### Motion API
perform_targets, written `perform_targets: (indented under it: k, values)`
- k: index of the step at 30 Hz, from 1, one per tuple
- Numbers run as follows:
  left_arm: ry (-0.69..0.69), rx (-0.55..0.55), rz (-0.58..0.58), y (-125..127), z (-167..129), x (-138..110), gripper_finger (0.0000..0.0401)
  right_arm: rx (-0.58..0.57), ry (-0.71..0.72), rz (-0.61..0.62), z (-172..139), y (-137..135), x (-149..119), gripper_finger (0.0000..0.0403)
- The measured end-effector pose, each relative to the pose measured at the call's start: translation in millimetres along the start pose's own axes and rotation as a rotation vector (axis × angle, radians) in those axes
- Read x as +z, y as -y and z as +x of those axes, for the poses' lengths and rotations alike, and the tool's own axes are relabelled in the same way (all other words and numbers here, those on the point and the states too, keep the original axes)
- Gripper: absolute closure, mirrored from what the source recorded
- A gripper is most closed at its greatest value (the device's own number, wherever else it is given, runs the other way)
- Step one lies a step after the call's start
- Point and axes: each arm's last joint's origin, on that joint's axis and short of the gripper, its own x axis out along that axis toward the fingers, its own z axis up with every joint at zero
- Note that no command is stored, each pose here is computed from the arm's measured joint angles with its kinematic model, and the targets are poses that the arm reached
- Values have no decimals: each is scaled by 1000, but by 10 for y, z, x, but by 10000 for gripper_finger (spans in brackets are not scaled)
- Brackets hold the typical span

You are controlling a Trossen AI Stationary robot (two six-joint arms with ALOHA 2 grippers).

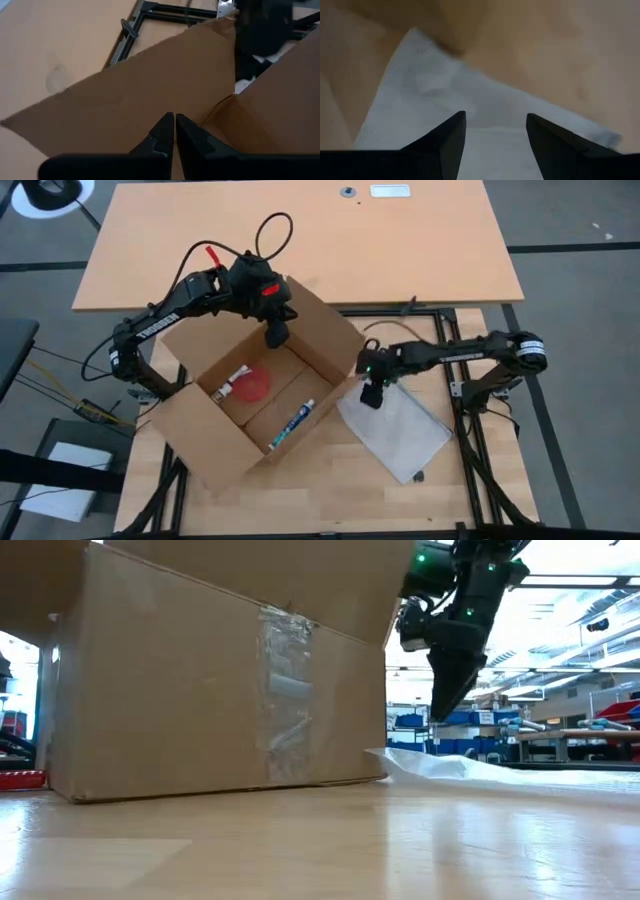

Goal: Unpack boxes
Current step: Open the zip bag

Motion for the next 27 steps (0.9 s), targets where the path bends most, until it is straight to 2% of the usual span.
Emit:
perform_targets:
  k: [8,17,22,27]
  values:
    - [0,0,3,-2,0,-1,373,-63,-2,152,-65,535,-113,177]
    - [-9,-2,-1,-3,1,-9,373,86,-98,327,219,1060,-511,122]
    - [-10,-2,-18,-3,1,-11,373,203,-87,379,384,1128,-719,115]
    - [-11,6,-21,-6,1,-11,373,259,-54,374,499,1083,-844,134]
